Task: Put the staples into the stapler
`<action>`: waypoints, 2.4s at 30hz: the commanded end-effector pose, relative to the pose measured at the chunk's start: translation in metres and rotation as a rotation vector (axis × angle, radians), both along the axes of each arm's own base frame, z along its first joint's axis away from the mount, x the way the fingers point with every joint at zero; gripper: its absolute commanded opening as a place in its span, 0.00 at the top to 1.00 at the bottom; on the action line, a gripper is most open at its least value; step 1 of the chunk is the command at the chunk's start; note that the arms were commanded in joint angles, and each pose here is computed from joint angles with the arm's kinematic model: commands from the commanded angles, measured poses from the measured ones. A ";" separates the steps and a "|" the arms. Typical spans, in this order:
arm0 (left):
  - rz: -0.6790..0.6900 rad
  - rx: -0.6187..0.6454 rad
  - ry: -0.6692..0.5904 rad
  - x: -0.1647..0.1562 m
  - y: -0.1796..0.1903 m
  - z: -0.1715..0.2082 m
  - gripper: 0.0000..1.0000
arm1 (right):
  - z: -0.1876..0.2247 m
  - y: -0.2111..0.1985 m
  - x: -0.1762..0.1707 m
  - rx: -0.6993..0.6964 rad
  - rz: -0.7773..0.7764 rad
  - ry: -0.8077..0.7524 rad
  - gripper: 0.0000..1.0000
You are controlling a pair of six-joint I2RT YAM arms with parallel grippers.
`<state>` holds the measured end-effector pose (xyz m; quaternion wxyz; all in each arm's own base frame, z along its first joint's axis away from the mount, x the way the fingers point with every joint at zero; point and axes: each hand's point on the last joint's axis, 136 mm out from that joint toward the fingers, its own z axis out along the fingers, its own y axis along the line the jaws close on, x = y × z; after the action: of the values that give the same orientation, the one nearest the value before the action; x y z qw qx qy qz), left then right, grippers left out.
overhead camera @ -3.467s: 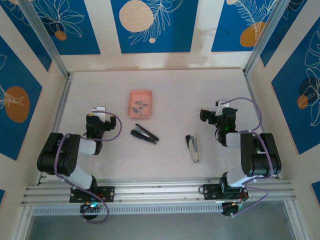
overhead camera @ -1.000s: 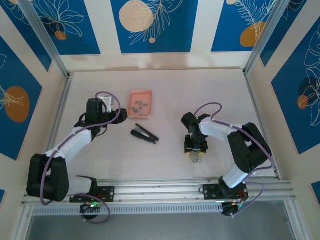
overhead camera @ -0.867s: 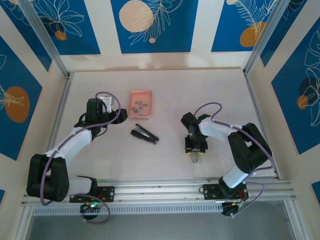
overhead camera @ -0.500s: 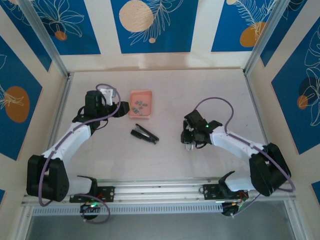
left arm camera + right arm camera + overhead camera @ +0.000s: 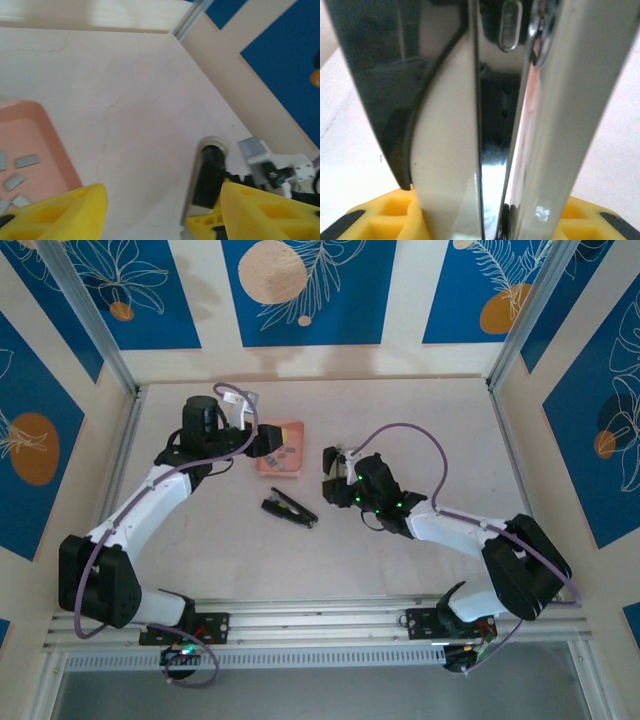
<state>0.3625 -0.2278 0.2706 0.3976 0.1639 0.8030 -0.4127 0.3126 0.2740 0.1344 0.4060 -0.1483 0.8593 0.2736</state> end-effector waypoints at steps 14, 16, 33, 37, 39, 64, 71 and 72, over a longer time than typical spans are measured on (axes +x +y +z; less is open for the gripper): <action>-0.193 0.015 0.047 -0.016 -0.043 -0.015 0.37 | 0.067 0.058 0.020 0.182 0.114 -0.179 0.71; -0.206 0.013 0.050 -0.016 -0.047 -0.017 0.37 | 0.068 0.061 0.019 0.185 0.120 -0.178 0.71; -0.196 0.075 0.027 -0.014 -0.053 -0.029 0.54 | 0.077 0.074 0.015 0.203 0.148 -0.170 0.72; -0.194 0.080 0.024 -0.014 -0.054 -0.030 0.62 | 0.078 0.075 0.013 0.204 0.151 -0.172 0.72; -0.203 0.080 0.021 -0.016 -0.055 -0.030 0.68 | 0.079 0.074 0.013 0.206 0.147 -0.174 0.72; -0.486 0.044 -0.578 -0.073 -0.058 -0.004 1.00 | 0.099 -0.017 -0.024 0.298 0.175 0.331 0.37; -0.534 0.055 -0.637 -0.085 -0.056 -0.002 1.00 | 0.105 -0.007 -0.018 0.267 0.221 0.314 0.38; -0.533 0.059 -0.638 -0.085 -0.056 -0.001 1.00 | 0.106 -0.006 -0.018 0.272 0.224 0.314 0.39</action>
<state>0.2929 -0.2798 0.2427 0.4657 0.4552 0.6419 -0.4048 0.3020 0.2621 0.2367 0.2684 -0.1219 0.8478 0.4407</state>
